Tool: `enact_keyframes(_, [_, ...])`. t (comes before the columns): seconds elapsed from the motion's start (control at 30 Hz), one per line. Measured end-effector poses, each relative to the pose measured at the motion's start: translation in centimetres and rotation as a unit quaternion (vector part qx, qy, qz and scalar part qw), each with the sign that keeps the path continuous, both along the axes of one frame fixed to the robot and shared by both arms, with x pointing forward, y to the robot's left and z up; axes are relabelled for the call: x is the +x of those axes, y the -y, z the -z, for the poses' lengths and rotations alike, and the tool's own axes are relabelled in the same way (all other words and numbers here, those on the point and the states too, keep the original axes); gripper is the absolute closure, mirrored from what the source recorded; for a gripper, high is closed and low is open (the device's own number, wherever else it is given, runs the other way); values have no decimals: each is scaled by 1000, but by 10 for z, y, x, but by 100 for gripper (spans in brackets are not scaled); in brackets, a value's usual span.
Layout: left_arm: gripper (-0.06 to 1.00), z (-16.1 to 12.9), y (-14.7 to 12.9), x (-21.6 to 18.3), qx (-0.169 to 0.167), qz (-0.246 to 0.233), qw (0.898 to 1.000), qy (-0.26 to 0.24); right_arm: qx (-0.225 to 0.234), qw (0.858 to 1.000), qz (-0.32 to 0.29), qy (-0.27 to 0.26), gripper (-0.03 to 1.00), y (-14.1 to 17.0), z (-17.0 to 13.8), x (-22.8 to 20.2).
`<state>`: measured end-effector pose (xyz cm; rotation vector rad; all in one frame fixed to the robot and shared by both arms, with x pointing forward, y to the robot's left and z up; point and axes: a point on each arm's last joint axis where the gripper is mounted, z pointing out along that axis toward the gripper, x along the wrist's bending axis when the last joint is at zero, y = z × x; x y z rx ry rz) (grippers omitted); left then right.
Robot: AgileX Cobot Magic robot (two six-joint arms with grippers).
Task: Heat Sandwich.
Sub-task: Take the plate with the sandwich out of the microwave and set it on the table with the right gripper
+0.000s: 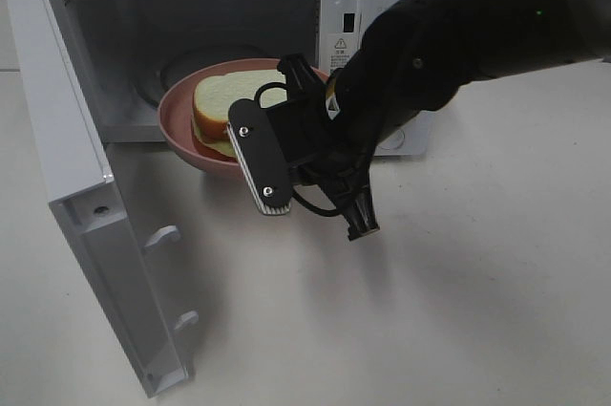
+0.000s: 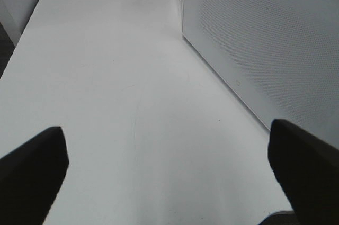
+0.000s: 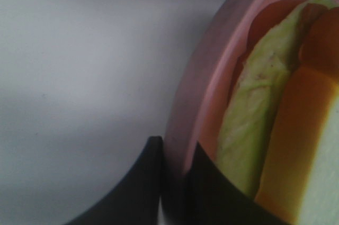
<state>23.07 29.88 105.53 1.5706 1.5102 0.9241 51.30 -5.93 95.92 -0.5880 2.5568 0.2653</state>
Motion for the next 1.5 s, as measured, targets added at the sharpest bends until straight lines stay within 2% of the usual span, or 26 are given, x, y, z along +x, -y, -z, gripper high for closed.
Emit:
enact_keyframes(0.93, [-2,0,0,0,0,0,1000,0,8,1000,5,25,88,88,-43,-94])
enact_keyframes(1.2, [-2,0,0,0,0,0,1000,0,7,999,38,31,88,114,-49,-117])
enact_keyframes(1.5, [-2,0,0,0,0,0,1000,0,4,993,106,52,88,142,-53,-134])
